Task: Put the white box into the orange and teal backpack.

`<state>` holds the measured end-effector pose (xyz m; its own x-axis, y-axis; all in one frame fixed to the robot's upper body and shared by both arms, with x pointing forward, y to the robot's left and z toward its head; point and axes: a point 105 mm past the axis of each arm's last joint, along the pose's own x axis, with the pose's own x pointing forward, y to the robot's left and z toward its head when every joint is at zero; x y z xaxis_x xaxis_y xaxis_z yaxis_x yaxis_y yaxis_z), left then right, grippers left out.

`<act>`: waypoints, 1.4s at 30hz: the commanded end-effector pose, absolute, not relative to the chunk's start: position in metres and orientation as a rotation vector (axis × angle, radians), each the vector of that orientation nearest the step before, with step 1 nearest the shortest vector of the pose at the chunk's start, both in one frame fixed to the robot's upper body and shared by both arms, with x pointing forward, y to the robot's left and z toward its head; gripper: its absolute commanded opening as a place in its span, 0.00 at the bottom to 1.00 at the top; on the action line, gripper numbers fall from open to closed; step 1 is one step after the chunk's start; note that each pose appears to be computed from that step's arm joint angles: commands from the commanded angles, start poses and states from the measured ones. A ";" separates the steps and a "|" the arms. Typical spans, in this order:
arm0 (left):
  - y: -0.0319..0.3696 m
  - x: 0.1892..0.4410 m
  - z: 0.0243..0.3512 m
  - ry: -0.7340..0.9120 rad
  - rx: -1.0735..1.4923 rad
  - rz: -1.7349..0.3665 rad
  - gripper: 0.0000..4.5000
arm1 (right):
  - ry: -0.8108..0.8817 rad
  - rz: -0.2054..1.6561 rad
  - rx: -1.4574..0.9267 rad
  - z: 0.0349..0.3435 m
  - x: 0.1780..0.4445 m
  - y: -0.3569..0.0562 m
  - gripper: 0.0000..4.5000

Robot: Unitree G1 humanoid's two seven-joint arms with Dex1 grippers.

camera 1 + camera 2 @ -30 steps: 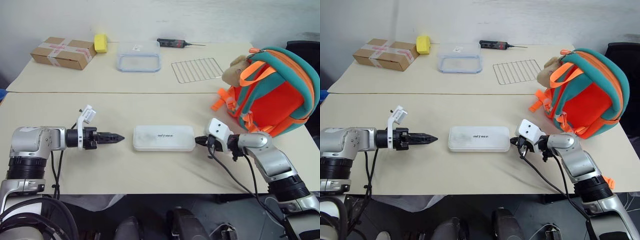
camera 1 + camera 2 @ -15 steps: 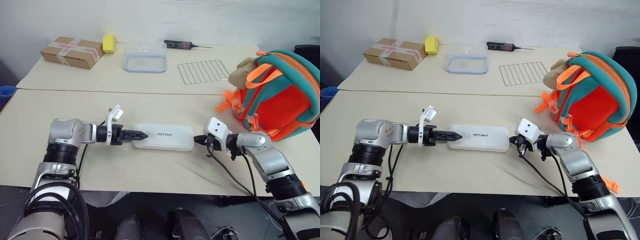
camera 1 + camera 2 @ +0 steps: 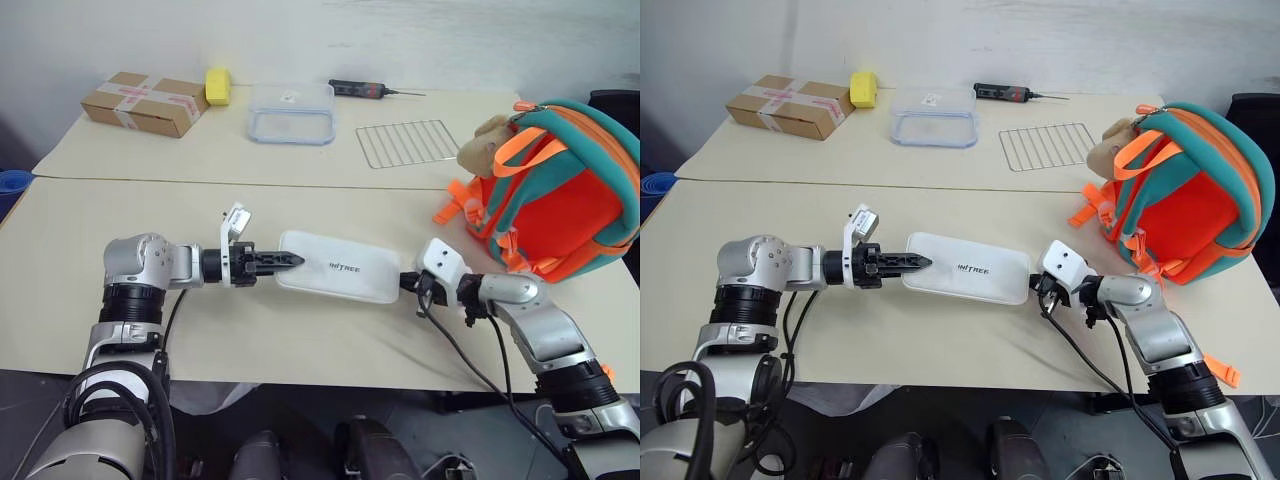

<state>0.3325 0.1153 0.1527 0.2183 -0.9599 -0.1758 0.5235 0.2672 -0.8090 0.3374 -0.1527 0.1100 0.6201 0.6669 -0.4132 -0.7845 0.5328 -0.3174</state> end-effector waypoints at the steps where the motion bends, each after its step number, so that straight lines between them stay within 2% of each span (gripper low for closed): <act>1: 0.105 0.316 0.171 0.725 -0.731 -1.294 0.28 | 0.193 0.858 -0.464 0.126 0.333 -0.151 0.00; 2: 0.106 0.315 0.175 0.706 -0.733 -1.299 0.28 | 0.196 0.838 -0.450 0.128 0.331 -0.157 0.00; 5: 0.114 0.316 0.189 0.627 -0.758 -1.288 0.28 | 0.203 0.763 -0.345 0.139 0.319 -0.183 0.13; 13: 0.154 0.323 0.250 0.266 -0.737 -1.180 0.28 | 0.096 0.431 -0.128 0.199 0.279 -0.266 0.71; 17: 0.157 0.314 0.268 0.184 -0.668 -1.179 0.28 | 0.025 0.332 -0.048 0.219 0.284 -0.275 1.00; 20: 0.150 0.305 0.279 0.152 -0.523 -1.209 0.28 | -0.020 0.255 0.097 0.225 0.312 -0.272 1.00; 24: 0.152 0.310 0.296 0.064 -0.476 -1.200 0.28 | -0.058 0.242 0.274 0.232 0.342 -0.259 1.00; 30: 0.160 0.320 0.313 -0.033 -0.408 -1.132 0.28 | -0.096 0.217 0.303 0.234 0.380 -0.251 1.00; 33: 0.166 0.324 0.315 -0.056 -0.403 -1.087 0.28 | -0.115 0.240 0.263 0.235 0.386 -0.247 0.79; 39: 0.175 0.326 0.315 -0.074 -0.404 -1.038 0.28 | -0.081 0.200 0.212 0.222 0.395 -0.253 0.32; 40: 0.176 0.325 0.315 -0.075 -0.403 -1.036 0.28 | -0.078 0.195 0.218 0.221 0.397 -0.253 0.27; 42: 0.176 0.325 0.315 -0.076 -0.400 -1.032 0.28 | -0.082 0.189 0.241 0.220 0.399 -0.252 0.27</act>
